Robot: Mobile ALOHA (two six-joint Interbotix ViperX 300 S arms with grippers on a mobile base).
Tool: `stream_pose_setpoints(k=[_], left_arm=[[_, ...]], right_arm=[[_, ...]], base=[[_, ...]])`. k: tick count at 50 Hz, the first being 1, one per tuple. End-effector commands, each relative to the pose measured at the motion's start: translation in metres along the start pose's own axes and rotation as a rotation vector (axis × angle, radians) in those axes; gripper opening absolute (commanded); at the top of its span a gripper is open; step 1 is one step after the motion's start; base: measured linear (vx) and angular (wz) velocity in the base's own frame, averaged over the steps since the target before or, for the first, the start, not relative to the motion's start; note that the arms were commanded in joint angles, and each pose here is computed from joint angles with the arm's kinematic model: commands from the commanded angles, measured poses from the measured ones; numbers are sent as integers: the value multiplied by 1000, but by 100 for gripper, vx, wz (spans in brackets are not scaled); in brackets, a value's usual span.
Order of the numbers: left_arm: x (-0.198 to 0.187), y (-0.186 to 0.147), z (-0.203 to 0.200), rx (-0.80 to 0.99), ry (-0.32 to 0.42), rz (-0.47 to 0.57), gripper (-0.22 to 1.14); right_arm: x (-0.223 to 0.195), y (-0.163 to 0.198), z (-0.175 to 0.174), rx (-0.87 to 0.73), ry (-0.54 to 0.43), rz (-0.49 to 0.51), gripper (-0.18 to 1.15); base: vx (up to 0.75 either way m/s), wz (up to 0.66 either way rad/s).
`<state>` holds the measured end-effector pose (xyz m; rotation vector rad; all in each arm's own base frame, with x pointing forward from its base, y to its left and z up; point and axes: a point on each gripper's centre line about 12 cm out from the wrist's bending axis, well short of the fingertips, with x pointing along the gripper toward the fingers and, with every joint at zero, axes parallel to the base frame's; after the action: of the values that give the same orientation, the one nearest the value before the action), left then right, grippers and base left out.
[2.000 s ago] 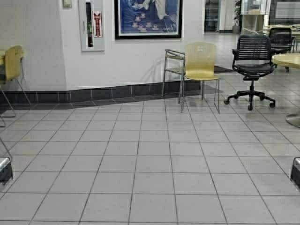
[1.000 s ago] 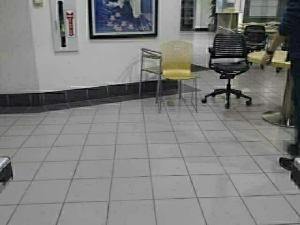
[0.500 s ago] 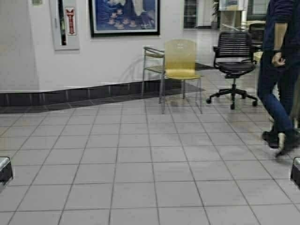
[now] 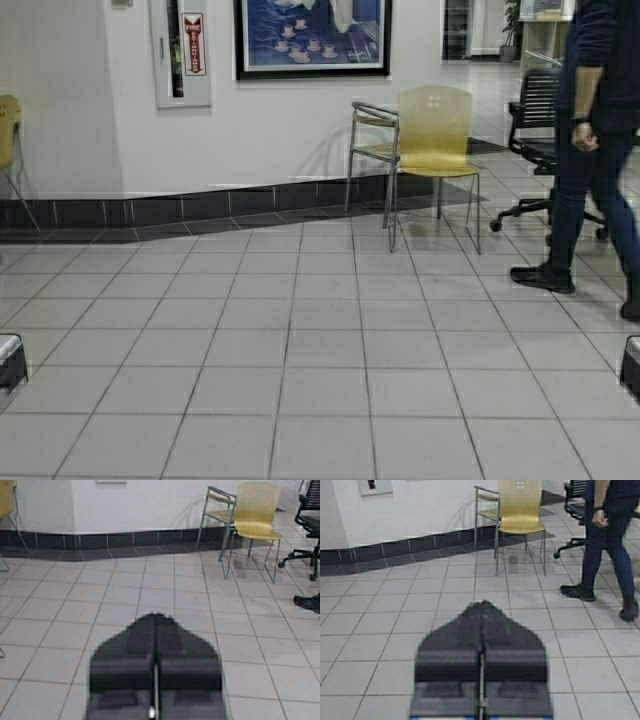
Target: Push the chairs under the table
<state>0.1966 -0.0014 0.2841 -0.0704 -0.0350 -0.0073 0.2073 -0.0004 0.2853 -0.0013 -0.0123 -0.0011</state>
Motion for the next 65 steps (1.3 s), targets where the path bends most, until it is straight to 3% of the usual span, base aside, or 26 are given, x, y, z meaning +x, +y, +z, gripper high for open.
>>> stream_pose_setpoints(k=[1, 18, 37, 52, 65], left_arm=[[7, -1, 0, 9, 9, -4, 3], [7, -1, 2, 18, 2, -5, 3], [-5, -11, 0, 14, -15, -59, 3], [1, -11, 1, 10, -4, -59, 3], [3, -11, 2, 11, -2, -58, 3]], right_arm=[[4, -1, 7, 3, -14, -3, 5], [4, -1, 5, 5, -8, -3, 5], [3, 0, -14, 5, 75, -2, 5], [23, -1, -23, 7, 150, -4, 5], [24, -1, -21, 48, 144, -7, 5]], base=[[30, 3], [29, 13], [28, 25], [21, 36], [14, 47]])
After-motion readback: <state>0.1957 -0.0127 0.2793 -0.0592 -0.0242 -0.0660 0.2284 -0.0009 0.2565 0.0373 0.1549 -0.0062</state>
